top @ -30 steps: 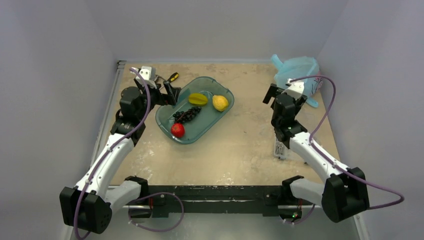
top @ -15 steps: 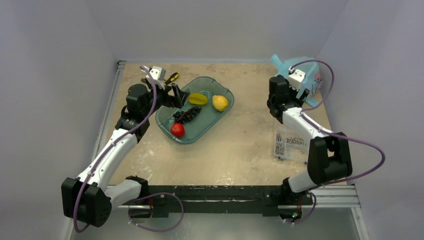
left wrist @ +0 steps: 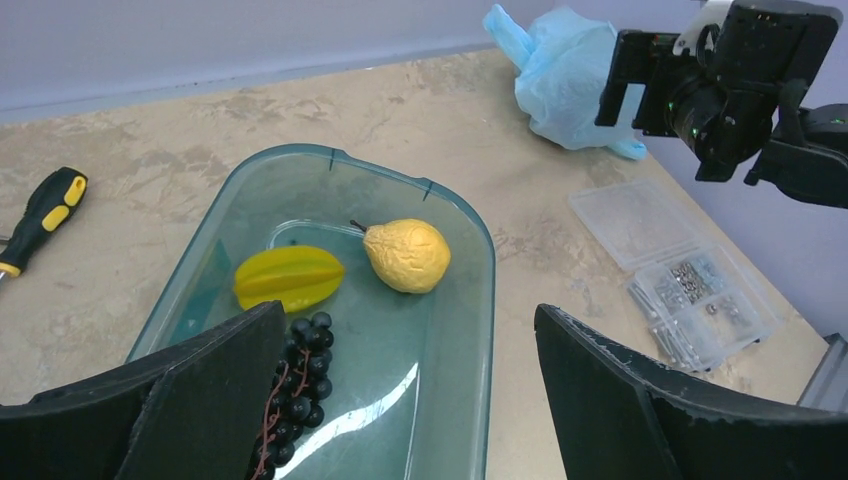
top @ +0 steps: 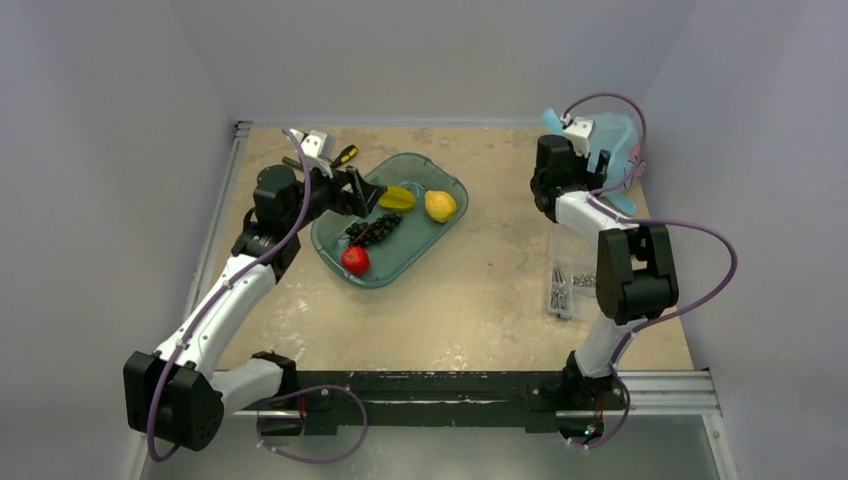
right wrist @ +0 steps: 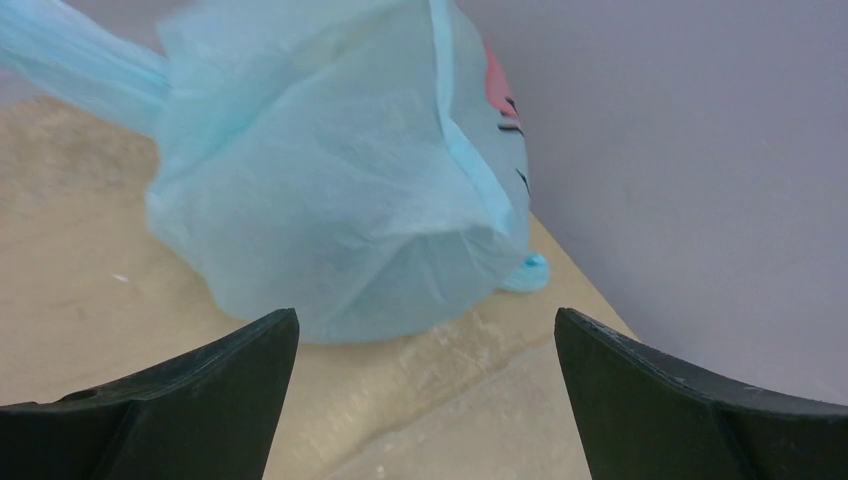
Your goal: Take the fake fruits out of the plastic bag
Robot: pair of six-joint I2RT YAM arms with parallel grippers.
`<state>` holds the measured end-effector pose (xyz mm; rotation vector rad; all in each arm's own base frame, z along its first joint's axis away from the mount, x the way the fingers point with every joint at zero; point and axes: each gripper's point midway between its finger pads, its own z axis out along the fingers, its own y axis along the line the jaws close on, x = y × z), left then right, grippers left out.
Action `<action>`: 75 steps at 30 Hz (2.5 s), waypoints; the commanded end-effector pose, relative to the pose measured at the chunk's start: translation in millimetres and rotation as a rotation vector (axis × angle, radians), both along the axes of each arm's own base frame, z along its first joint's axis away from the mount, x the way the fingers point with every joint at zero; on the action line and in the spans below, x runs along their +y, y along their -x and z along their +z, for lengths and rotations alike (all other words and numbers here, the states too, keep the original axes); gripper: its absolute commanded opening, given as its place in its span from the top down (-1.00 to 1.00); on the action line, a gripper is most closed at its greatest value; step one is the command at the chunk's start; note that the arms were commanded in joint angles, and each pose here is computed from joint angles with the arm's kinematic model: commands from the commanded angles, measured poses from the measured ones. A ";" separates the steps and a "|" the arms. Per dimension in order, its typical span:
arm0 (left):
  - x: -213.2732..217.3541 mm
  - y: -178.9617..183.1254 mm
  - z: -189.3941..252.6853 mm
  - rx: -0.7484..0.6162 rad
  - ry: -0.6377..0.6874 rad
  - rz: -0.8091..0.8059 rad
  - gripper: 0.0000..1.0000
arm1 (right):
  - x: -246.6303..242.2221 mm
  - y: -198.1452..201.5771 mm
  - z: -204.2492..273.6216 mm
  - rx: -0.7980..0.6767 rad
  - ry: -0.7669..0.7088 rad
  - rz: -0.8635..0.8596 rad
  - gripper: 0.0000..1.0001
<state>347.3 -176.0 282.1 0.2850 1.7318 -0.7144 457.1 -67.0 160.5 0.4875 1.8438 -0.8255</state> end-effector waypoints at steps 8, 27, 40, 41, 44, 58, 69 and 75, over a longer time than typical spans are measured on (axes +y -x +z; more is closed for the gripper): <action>-12.7 3.4 31.8 -0.063 0.057 -0.063 -0.91 | 41.1 -111.3 83.4 -0.242 0.057 0.236 -0.98; -26.8 -1.7 9.8 0.006 0.025 -0.102 -0.89 | 28.0 -192.8 28.4 0.074 0.434 0.053 -0.24; -29.4 0.2 4.5 0.008 -0.022 -0.101 -0.87 | 111.9 -189.5 104.7 -0.140 0.054 0.426 1.00; -29.5 0.0 4.5 0.009 -0.022 -0.101 -0.87 | 123.2 -185.0 117.9 -0.186 -0.023 0.479 1.00; -30.0 -0.2 4.0 0.013 -0.022 -0.104 -0.86 | 142.2 -161.7 149.1 -0.280 -0.238 0.559 1.00; -34.5 1.6 1.6 0.035 -0.024 -0.131 -0.86 | 103.7 -89.1 59.2 -0.332 -0.765 0.497 1.00; -41.6 3.1 1.3 0.045 -0.016 -0.161 -0.82 | 93.5 -35.0 -29.4 -0.112 -0.758 0.440 1.00; -44.9 7.2 5.5 0.041 -0.004 -0.182 -0.82 | 105.3 11.7 -25.0 -0.081 -0.796 0.469 1.00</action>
